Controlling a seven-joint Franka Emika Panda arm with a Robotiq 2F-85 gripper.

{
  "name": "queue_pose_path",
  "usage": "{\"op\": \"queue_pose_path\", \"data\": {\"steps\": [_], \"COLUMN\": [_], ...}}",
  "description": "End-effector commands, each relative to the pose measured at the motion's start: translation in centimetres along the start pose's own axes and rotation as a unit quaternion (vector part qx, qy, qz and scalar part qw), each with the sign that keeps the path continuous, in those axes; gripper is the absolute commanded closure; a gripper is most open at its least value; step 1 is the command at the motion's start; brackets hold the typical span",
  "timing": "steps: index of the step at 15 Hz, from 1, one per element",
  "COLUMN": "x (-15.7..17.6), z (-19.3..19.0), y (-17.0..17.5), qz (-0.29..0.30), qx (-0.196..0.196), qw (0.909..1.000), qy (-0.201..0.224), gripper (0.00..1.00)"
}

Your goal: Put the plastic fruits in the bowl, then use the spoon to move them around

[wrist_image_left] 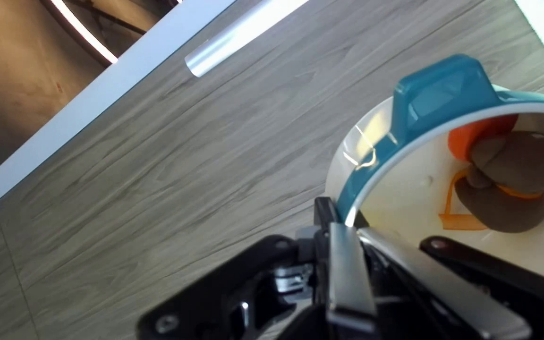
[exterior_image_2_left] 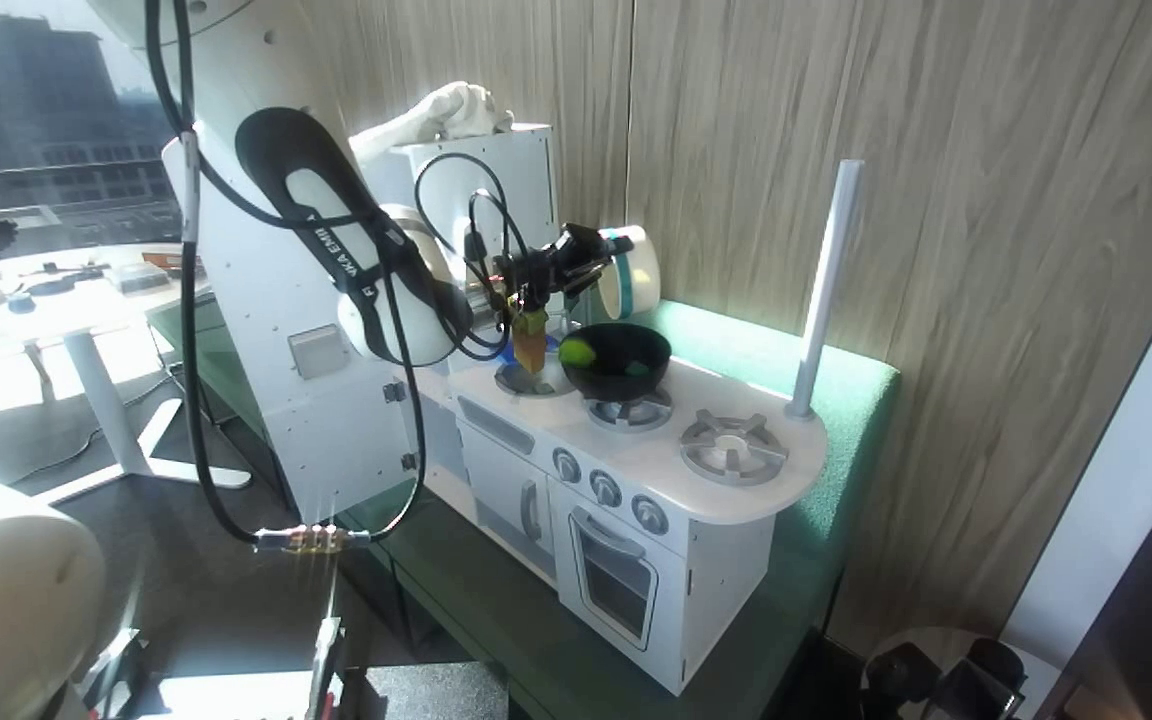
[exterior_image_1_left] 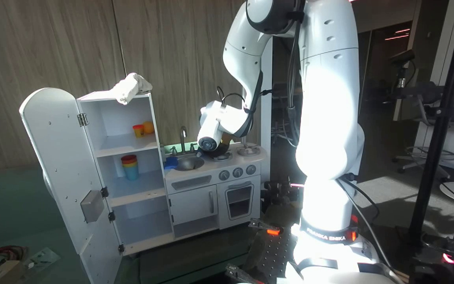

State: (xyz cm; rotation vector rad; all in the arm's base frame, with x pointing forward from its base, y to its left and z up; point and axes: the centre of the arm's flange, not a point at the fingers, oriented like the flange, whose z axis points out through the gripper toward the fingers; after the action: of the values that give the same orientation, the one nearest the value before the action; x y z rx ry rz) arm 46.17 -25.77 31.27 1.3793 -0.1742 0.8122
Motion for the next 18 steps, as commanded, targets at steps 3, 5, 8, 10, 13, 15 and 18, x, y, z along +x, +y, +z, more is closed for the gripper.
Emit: {"op": "queue_pose_path", "data": {"steps": [3, 5, 8, 10, 13, 15, 18], "x": [-1.0, -0.9, -0.6, -0.6, -0.4, 0.4, 1.8], "z": [-0.4, -0.6, -1.0, -0.9, -0.6, 0.2, 1.7], "y": [0.7, 0.8, 0.9, 0.7, 1.3, 3.2, 7.6], "qz": [0.009, 0.021, 0.029, 0.031, 0.027, 0.056, 0.102], "qx": [-0.021, -0.023, -0.025, -0.024, 0.009, 0.037, 0.088], "qw": [0.9997, 0.9991, 0.9978, 0.9973, 0.9995, 0.9971, 0.9859], "qy": [0.009, 0.029, 0.055, 0.062, 0.014, -0.036, -0.099], "gripper": [0.97, 0.97, 0.97, 0.97, 0.97, 0.97, 0.97]}}
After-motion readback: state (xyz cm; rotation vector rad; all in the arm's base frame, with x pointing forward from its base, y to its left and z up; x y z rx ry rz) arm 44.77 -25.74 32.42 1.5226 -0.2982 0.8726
